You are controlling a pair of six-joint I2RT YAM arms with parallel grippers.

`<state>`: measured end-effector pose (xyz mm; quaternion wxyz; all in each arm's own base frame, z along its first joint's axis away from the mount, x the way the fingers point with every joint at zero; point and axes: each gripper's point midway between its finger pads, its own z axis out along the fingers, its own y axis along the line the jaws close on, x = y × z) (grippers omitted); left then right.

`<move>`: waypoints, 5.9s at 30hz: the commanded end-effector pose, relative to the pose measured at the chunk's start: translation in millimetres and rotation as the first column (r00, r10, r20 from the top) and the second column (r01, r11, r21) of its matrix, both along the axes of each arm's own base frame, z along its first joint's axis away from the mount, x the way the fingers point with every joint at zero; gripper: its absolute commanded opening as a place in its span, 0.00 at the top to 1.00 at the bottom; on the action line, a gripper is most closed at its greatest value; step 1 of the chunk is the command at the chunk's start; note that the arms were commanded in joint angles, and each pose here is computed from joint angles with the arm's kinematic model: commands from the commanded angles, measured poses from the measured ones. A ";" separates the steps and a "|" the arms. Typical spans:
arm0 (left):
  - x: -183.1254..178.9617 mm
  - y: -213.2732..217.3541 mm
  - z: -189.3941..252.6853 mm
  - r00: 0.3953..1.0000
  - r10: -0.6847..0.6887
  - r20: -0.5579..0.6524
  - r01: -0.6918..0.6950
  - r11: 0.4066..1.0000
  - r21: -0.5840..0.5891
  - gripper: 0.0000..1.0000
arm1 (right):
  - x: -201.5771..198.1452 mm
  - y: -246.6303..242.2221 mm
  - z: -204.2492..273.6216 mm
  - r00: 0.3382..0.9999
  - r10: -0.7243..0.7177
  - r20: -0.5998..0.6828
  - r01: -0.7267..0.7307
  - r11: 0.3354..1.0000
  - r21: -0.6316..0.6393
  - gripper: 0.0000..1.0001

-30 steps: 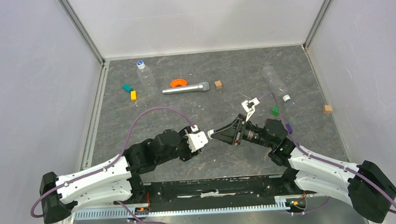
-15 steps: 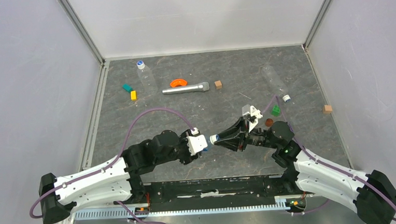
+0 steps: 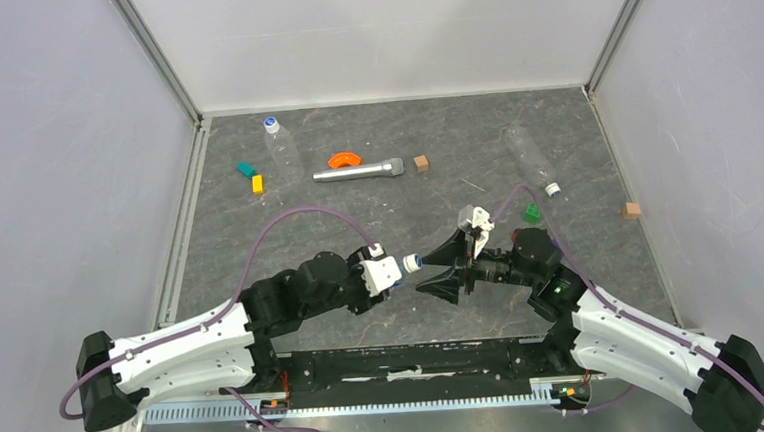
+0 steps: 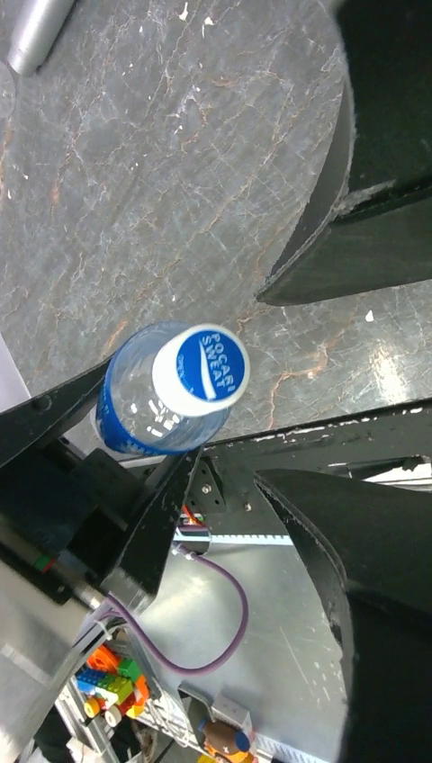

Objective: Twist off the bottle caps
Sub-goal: Unscrew the bottle cap from the plastic bottle.

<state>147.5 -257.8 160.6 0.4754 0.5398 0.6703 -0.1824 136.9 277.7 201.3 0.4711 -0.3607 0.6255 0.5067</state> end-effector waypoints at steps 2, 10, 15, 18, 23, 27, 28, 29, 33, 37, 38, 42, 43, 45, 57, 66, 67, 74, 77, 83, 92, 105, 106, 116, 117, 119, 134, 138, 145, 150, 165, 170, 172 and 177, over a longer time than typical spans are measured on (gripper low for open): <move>12.2 -0.2 0.3 0.998 0.068 0.017 -0.068 0.998 0.009 0.96 | -7.6 0.5 31.1 0.998 0.007 -0.058 -0.001 0.995 0.098 0.26; 11.4 -3.9 2.4 0.998 0.061 0.007 -0.061 0.998 0.007 0.96 | 28.9 -9.2 45.1 0.930 -0.208 -0.303 0.284 0.930 0.233 0.24; 8.7 -6.6 6.3 0.999 0.044 -0.001 -0.044 0.999 -0.007 0.96 | 31.3 -6.1 44.2 0.900 -0.187 -0.393 0.307 0.913 0.270 0.24; 7.8 -6.0 7.4 0.999 0.045 -0.003 -0.045 0.999 -0.017 0.96 | 29.2 0.5 39.0 0.896 -0.157 -0.416 0.279 0.927 0.251 0.24; 7.6 -6.3 7.5 0.999 0.048 -0.009 -0.048 0.999 -0.019 0.96 | 20.2 11.0 37.3 0.896 -0.073 -0.438 0.204 0.944 0.259 0.34; 6.1 -6.0 9.0 0.999 0.049 -0.016 -0.050 0.998 -0.033 0.96 | 14.6 14.7 32.7 0.895 -0.035 -0.444 0.164 0.953 0.254 0.54; 6.2 -5.4 8.6 0.999 0.049 -0.014 -0.050 0.998 -0.031 0.96 | 13.5 14.6 31.4 0.896 -0.031 -0.442 0.158 0.955 0.253 0.61; 6.7 -4.8 8.5 0.999 0.052 -0.011 -0.053 0.998 -0.030 0.96 | 12.6 14.5 30.4 0.901 -0.029 -0.432 0.151 0.956 0.250 0.65; 7.3 -4.3 9.8 0.999 0.051 -0.003 -0.051 0.998 -0.030 0.96 | 9.9 13.8 27.2 0.938 -0.030 -0.345 0.112 0.969 0.221 0.73; 6.0 -5.5 12.3 0.999 0.043 -0.005 -0.043 0.998 -0.040 0.96 | 8.3 13.7 20.7 0.973 -0.027 -0.228 0.065 0.984 0.164 0.74; 4.9 -5.9 12.5 0.999 0.037 -0.006 -0.037 0.998 -0.046 0.96 | 5.7 13.8 20.1 0.981 -0.010 -0.192 0.041 0.987 0.157 0.74; -1.9 -11.2 20.5 1.000 -0.004 -0.007 0.003 0.995 -0.103 0.96 | -0.8 14.4 19.9 0.998 0.043 -0.047 -0.037 0.991 0.128 0.73; -4.5 -13.4 23.4 1.000 -0.019 -0.007 0.018 0.992 -0.123 0.96 | -0.5 14.5 20.1 0.999 0.050 -0.005 -0.049 0.992 0.119 0.73; -8.4 -17.4 28.0 0.999 -0.041 -0.011 0.039 0.987 -0.158 0.96 | 0.2 15.7 22.3 0.996 0.064 0.068 -0.071 0.992 0.102 0.73; 0.4 -6.2 19.6 0.999 0.037 -0.009 -0.038 0.990 -0.135 0.96 | 21.2 10.2 19.2 0.997 -0.054 0.061 0.051 0.998 0.045 0.28; 14.5 -1.8 16.7 0.995 0.079 0.053 -0.074 0.994 -0.078 0.96 | 7.0 -8.9 25.4 0.987 -0.114 -0.113 0.137 0.966 0.217 0.19; 14.7 -3.3 16.2 0.996 0.076 0.051 -0.073 0.995 -0.072 0.96 | 6.5 -9.4 29.3 0.986 -0.113 -0.126 0.141 0.960 0.241 0.19; 14.8 -8.1 12.3 0.997 0.074 0.028 -0.072 0.996 -0.057 0.96 | 23.4 -11.3 36.3 0.943 -0.180 -0.280 0.261 0.921 0.289 0.19; 14.4 -6.7 11.7 0.996 0.082 0.020 -0.081 0.995 -0.058 0.96 | 25.7 -11.8 33.7 0.939 -0.192 -0.284 0.274 0.918 0.288 0.19; 14.7 -3.6 8.8 0.996 0.091 0.021 -0.090 0.994 -0.056 0.96 | 28.0 -13.3 38.0 0.934 -0.206 -0.291 0.291 0.911 0.291 0.18; 15.1 -6.7 11.8 0.997 0.078 0.029 -0.076 0.996 -0.052 0.96 | 43.0 -16.2 25.5 0.869 -0.293 -0.398 0.395 0.896 0.202 0.17; 13.0 -5.6 11.3 0.997 0.069 0.027 -0.068 0.996 -0.051 0.96 | 26.2 3.3 44.7 0.882 -0.116 -0.458 0.268 0.920 0.284 0.20; 13.1 -5.8 11.9 0.997 0.070 0.026 -0.068 0.996 -0.054 0.96 | 24.5 5.2 44.5 0.881 -0.099 -0.463 0.255 0.923 0.288 0.20; 14.0 -4.3 6.5 0.997 0.080 0.020 -0.080 0.996 -0.039 0.96 | 18.3 17.8 37.6 0.879 -0.016 -0.476 0.177 0.939 0.296 0.55; 14.0 -4.2 6.1 0.996 0.081 0.020 -0.080 0.996 -0.038 0.96 | 17.4 17.5 36.6 0.882 -0.014 -0.471 0.174 0.939 0.298 0.59; 14.1 -4.3 5.4 0.997 0.081 0.019 -0.080 0.996 -0.035 0.96 | 17.4 16.5 32.5 0.887 -0.022 -0.461 0.174 0.941 0.291 0.68; 6.7 -12.6 12.3 0.999 0.032 0.002 -0.032 0.997 -0.069 0.96 | -4.0 16.6 22.5 0.969 0.111 0.220 -0.133 0.987 0.087 0.88; 6.5 -10.8 18.0 0.999 0.034 0.013 -0.033 0.995 -0.094 0.96 | -3.6 17.8 19.7 0.966 0.121 0.230 -0.141 0.987 0.072 0.84; 11.2 -3.8 19.9 0.997 0.070 0.036 -0.067 0.993 -0.098 0.96 | -5.9 11.6 8.7 0.994 0.071 0.084 -0.081 0.989 0.123 0.52; 14.3 -1.3 13.6 0.995 0.090 0.037 -0.087 0.993 -0.076 0.96 | -11.8 5.9 -0.3 0.994 0.047 -0.094 -0.031 0.985 0.172 0.34; 16.8 -2.0 -0.5 0.996 0.094 0.014 -0.094 0.995 0.027 0.96 | 30.6 2.5 35.0 0.922 -0.170 -0.349 0.255 0.943 0.214 0.23; 15.2 -2.9 -0.9 0.996 0.085 0.008 -0.085 0.996 0.025 0.96 | 30.5 12.1 31.6 0.910 -0.131 -0.393 0.227 0.951 0.209 0.23; 14.9 -4.2 0.5 0.997 0.082 0.005 -0.082 0.996 0.021 0.96 | 30.3 16.7 28.7 0.902 -0.108 -0.419 0.213 0.954 0.212 0.23; 14.7 -5.5 1.8 0.997 0.081 0.001 -0.081 0.997 0.016 0.96 | 25.7 26.3 15.1 0.897 -0.062 -0.437 0.152 0.973 0.172 0.24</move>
